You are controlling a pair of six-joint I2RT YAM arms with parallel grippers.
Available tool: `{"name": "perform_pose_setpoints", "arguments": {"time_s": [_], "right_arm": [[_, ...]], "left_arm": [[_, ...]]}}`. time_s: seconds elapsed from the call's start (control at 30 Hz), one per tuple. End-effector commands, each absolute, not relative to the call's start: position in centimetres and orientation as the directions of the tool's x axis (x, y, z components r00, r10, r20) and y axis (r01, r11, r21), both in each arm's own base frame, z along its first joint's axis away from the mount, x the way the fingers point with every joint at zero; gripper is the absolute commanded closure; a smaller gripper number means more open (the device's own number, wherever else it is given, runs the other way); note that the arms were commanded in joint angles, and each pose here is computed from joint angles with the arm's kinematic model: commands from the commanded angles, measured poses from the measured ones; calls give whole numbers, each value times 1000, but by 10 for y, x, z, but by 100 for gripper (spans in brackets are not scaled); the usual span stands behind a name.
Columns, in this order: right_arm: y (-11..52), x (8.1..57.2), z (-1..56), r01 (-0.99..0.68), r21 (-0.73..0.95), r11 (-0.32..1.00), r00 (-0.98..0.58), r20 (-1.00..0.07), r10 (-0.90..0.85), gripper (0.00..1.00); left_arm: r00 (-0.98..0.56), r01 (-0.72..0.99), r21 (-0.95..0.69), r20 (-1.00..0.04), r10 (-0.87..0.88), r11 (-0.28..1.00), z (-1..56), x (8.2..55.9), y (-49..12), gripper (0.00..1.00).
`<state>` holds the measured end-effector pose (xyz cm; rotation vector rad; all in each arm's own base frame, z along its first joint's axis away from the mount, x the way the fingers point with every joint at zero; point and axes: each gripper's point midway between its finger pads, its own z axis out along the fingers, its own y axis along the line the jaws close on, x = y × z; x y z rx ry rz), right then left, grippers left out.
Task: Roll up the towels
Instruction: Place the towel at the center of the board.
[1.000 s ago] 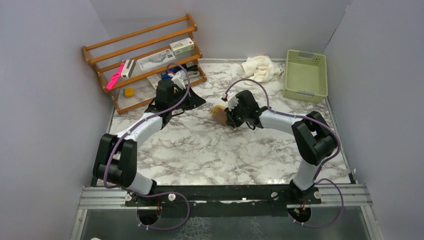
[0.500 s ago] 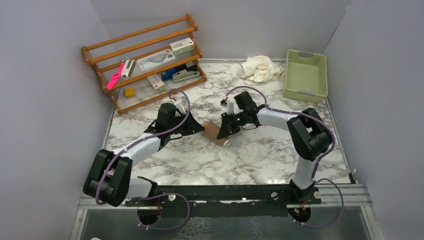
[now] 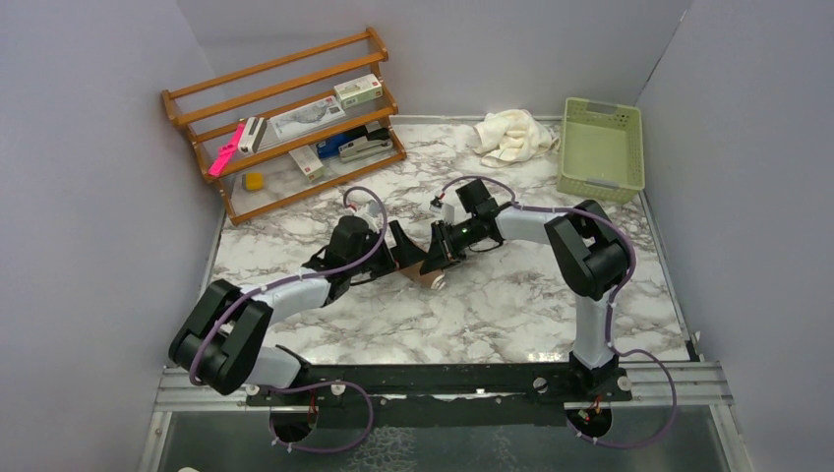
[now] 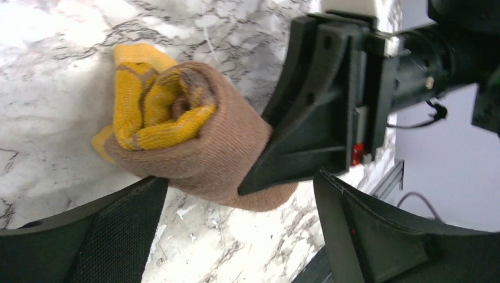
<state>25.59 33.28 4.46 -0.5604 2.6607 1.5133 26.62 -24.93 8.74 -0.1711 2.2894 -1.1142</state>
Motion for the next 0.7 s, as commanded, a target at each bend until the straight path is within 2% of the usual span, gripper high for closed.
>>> {"name": "perform_pose_setpoints", "arguments": {"time_s": [0.0, 0.33, 0.67], "right_arm": [[334, 254, 41, -303, 835, 459, -938, -176, -298, 99], [337, 253, 43, -284, 856, 432, -944, -170, -284, 99], [338, 247, 49, -272, 877, 397, -945, -165, -284, 99]], "left_arm": [[-764, 36, -755, -443, -469, 655, 82, 283, -245, 1], [-663, -183, -794, -335, -669, 579, 62, 290, -224, 4], [-632, -236, -816, -283, -722, 527, 48, 298, -233, 12]]}}
